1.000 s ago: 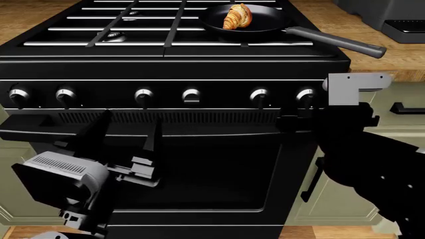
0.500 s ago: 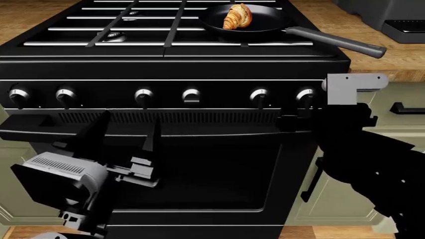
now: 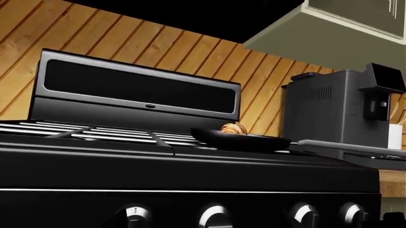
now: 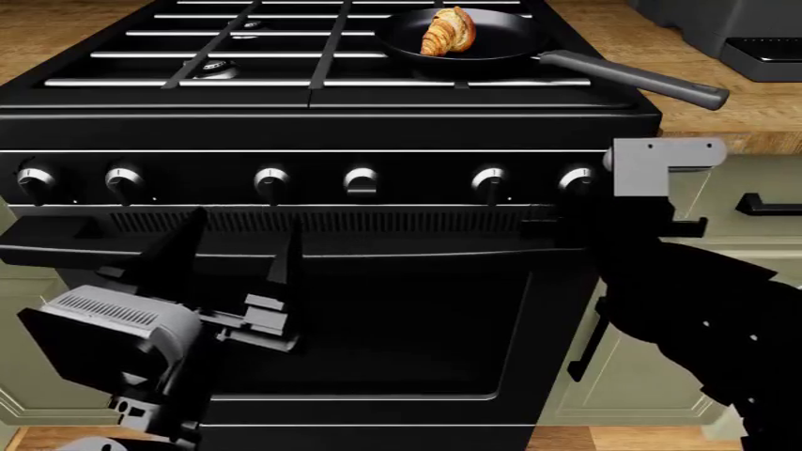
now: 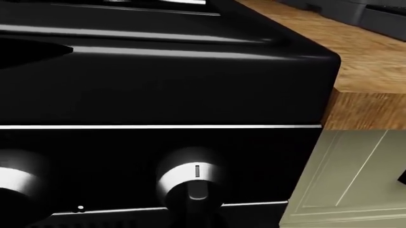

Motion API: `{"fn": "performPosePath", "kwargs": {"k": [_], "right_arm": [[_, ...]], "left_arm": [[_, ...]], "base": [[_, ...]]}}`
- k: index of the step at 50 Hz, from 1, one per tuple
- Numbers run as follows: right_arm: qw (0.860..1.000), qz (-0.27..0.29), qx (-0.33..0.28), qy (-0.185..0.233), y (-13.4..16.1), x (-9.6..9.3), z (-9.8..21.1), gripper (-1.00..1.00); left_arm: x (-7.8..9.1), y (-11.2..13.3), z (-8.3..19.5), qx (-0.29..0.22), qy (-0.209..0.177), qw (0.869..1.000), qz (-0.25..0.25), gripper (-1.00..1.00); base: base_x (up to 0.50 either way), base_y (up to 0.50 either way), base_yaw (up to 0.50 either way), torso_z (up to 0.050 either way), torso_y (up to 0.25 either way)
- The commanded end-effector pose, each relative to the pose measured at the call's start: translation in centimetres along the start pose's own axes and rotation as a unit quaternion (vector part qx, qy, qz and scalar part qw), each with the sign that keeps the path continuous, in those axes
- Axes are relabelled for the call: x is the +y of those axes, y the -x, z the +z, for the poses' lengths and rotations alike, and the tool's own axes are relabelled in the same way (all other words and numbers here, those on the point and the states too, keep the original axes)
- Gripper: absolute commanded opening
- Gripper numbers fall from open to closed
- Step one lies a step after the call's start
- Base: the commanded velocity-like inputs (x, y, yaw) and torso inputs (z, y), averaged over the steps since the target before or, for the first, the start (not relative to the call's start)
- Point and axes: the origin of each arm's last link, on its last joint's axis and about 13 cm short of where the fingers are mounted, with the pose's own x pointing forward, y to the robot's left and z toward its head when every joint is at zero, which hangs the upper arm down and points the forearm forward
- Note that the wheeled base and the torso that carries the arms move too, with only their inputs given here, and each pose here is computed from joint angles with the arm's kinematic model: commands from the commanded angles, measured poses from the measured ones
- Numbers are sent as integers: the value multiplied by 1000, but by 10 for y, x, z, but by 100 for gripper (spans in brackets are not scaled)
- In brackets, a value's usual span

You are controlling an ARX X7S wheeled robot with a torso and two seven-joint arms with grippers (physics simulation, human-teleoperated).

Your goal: Pick the croissant and place it on the pan. Then turn on the stove to warm the croissant.

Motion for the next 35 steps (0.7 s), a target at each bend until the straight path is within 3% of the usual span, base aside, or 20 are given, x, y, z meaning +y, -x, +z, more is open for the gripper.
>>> {"fn": "performPosePath", "kwargs": {"k": [1,26,35], "right_arm": [[1000,-7,-3,3,0,-1,1,-100],[1000,-3,-8,9,1,-1,2,-100],[999,-14,-18,36,-1,-4,0,-100]], "left_arm": [[0,0,0,0,0,1000,1,100],[1,0,-1,1,1,1000,3,100],[1,1,-1,1,0,1000,3,100]], "base": [[0,0,0,0,0],[0,0,0,0,0],[0,0,0,0,0]]}}
